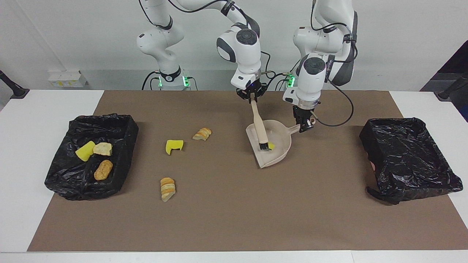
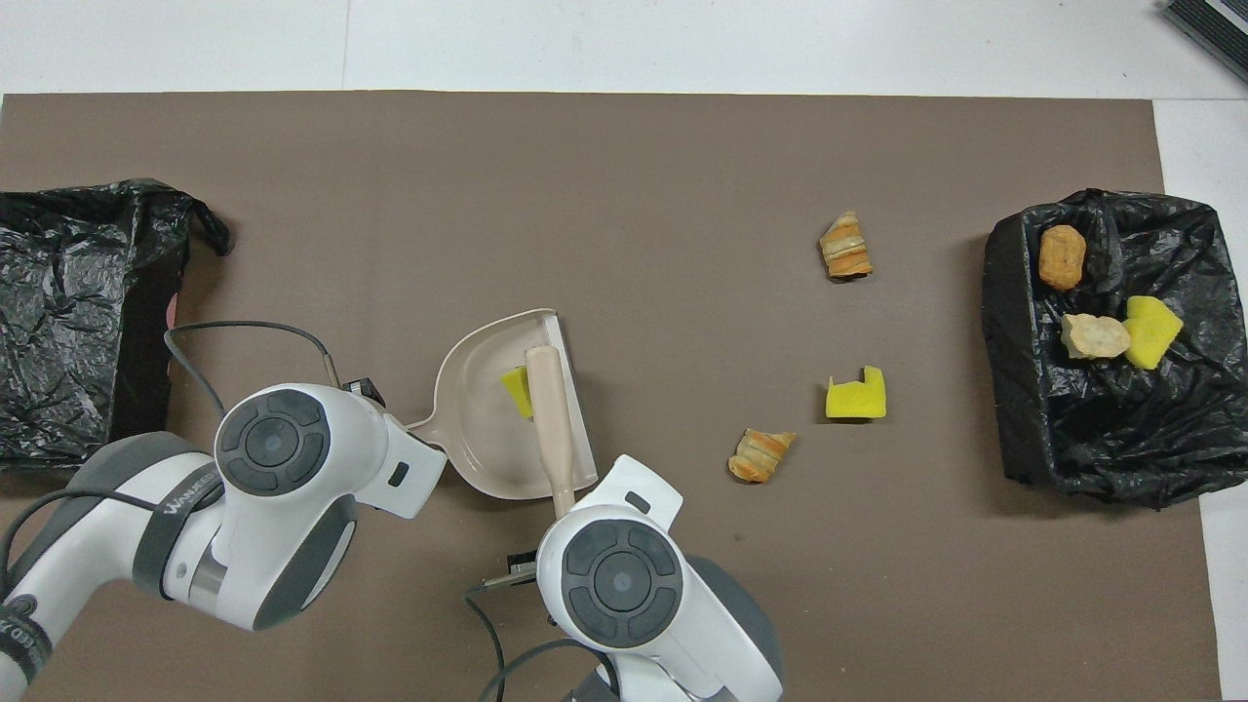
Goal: Sweep and dump trash in bin
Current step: 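Sweep the yellow sponge into the dustpan with the right gripper's brush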
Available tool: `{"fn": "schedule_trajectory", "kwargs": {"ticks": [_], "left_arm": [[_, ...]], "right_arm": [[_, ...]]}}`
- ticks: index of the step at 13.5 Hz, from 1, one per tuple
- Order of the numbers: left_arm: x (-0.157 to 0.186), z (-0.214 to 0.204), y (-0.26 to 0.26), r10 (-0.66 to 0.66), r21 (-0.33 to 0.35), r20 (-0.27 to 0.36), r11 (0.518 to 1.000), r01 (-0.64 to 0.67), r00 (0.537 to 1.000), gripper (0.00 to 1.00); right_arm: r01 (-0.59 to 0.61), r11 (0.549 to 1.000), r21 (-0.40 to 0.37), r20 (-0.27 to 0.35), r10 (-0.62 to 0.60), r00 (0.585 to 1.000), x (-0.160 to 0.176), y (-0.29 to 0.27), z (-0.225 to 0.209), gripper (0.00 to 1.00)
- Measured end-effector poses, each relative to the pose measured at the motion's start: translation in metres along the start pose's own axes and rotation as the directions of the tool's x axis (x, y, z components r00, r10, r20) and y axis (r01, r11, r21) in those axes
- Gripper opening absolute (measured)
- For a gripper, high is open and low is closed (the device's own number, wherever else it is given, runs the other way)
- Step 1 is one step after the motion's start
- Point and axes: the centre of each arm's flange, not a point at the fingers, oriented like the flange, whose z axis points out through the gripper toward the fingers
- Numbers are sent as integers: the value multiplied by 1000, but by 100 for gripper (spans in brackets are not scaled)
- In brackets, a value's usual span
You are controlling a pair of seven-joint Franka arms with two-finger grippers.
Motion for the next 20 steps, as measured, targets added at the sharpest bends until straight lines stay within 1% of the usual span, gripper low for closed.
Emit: {"fn": "schedule_trajectory", "kwargs": {"ticks": [4,6,11,14,16,17,20], "left_arm": [[0,0,0,-21,0,-4,1000,21,1000,31],[0,0,0,-24,2,-6,1000,24,1000,31],[1,-1,-1,-29,5,-9,1000,29,1000,31],[1,-1,-1,-31,8,-13,999,31,999,31],[2,-1,-1,-41,9,-22,999,41,999,31],[2,0,-1,-45,9,-23,999,45,999,31],[4,5,-1,-72,8,-28,997,72,997,31]], "right_arm": [[82,997,-15,26,-81,996,3,12,0,26],[77,997,-17,29,-76,997,9,22,-4,26],[80,997,-15,25,-80,997,8,21,-7,26],[78,997,-3,-2,-78,997,5,24,-27,26],[51,999,-9,2,-51,999,4,41,-51,26],[33,999,-16,13,-32,999,4,52,-62,26],[-22,999,-50,73,25,997,4,87,-78,26]]}}
